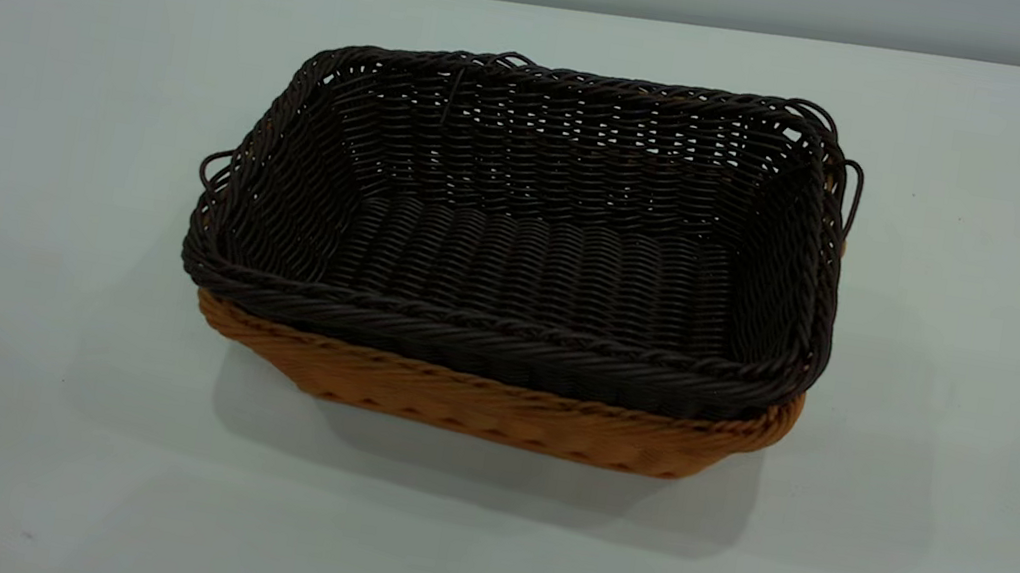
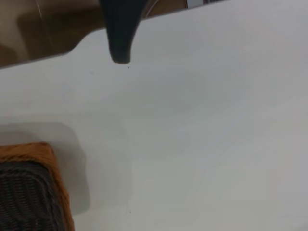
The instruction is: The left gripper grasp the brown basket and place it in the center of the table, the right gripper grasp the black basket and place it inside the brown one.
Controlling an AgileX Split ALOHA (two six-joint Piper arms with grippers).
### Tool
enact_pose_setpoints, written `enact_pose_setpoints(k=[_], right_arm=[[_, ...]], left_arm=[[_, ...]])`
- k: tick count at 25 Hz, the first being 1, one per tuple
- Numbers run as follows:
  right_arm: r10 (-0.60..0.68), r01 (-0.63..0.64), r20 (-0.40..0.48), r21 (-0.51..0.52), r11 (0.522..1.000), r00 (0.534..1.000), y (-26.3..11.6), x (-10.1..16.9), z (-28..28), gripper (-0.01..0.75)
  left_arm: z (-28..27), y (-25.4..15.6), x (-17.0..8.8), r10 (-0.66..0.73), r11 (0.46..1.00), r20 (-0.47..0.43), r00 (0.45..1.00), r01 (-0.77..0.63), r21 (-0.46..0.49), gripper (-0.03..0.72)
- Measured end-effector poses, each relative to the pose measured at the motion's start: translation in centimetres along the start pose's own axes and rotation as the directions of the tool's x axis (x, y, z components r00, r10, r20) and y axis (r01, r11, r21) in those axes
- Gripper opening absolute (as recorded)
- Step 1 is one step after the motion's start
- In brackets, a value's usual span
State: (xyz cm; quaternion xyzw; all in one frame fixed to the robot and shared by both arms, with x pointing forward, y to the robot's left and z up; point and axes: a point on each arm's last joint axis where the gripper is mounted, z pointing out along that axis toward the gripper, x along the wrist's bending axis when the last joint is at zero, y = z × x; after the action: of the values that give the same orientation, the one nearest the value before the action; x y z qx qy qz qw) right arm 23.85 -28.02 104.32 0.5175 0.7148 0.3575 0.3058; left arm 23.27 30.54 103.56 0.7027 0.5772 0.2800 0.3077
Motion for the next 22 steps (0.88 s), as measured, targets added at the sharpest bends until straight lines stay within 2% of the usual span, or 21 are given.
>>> enact_pose_setpoints(k=[7,22], right_arm=[[0.0,0.0,0.0,0.0,1.0,1.0,0.0,0.0,0.0,0.574],[0.0,0.0,0.0,0.0,1.0,1.0,0.0,0.0,0.0,0.574]], left_arm=[[-0.45,-0.42,-0.1,-0.104,0.994,-0.116,0.988,0.1,-0.042,0.575],[-0.66,-0.64,-0.09,-0.112,0.992,-0.123,0.986,0.104,-0.065,0.575]])
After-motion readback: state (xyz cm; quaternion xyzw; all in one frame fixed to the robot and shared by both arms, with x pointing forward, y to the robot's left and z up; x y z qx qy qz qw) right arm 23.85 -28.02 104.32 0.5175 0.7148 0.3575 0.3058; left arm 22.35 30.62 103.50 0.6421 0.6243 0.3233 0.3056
